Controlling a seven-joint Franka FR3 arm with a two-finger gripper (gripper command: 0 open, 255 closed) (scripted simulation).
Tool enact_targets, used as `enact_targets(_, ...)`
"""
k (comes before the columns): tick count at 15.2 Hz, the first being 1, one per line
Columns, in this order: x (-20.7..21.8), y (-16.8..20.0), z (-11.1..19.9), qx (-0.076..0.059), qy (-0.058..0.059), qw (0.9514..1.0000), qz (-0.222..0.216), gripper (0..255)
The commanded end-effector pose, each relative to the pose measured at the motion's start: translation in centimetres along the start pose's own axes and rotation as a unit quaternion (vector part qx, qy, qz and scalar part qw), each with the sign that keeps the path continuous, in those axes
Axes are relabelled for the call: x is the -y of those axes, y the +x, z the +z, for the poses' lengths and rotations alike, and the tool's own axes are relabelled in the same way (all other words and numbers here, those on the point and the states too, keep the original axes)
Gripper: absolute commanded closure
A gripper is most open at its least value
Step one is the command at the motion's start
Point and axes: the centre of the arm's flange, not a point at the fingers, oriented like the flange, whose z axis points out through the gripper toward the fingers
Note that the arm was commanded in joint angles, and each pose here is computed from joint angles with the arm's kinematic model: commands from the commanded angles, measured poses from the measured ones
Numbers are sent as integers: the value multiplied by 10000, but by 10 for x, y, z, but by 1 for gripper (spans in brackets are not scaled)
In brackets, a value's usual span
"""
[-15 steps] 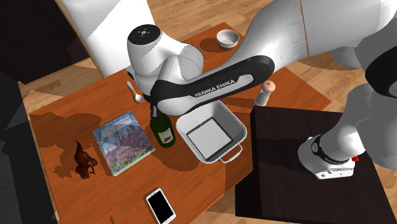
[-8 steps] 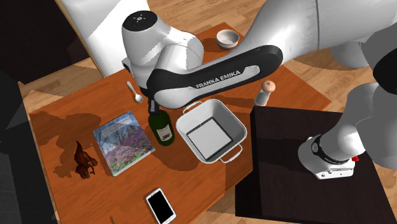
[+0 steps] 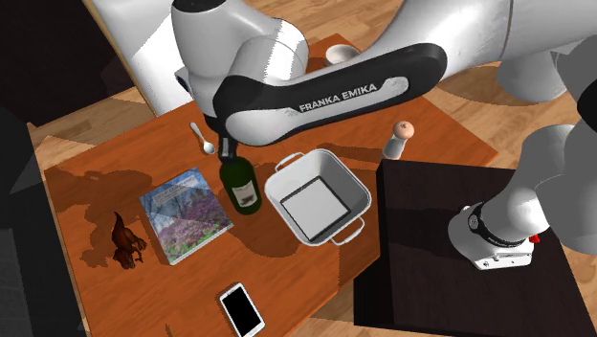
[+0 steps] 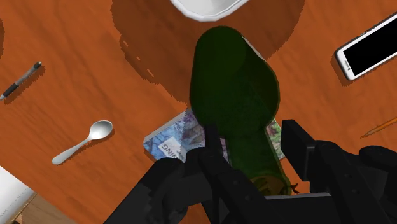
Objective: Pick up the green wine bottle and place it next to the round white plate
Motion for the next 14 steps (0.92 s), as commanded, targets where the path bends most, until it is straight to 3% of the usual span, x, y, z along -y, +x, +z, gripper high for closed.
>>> enact_targets(1, 0, 2, -11, -1, -1, 10000, 0, 255)
enact_targets(14, -157, -13, -8, -1, -1, 10000, 0, 255)
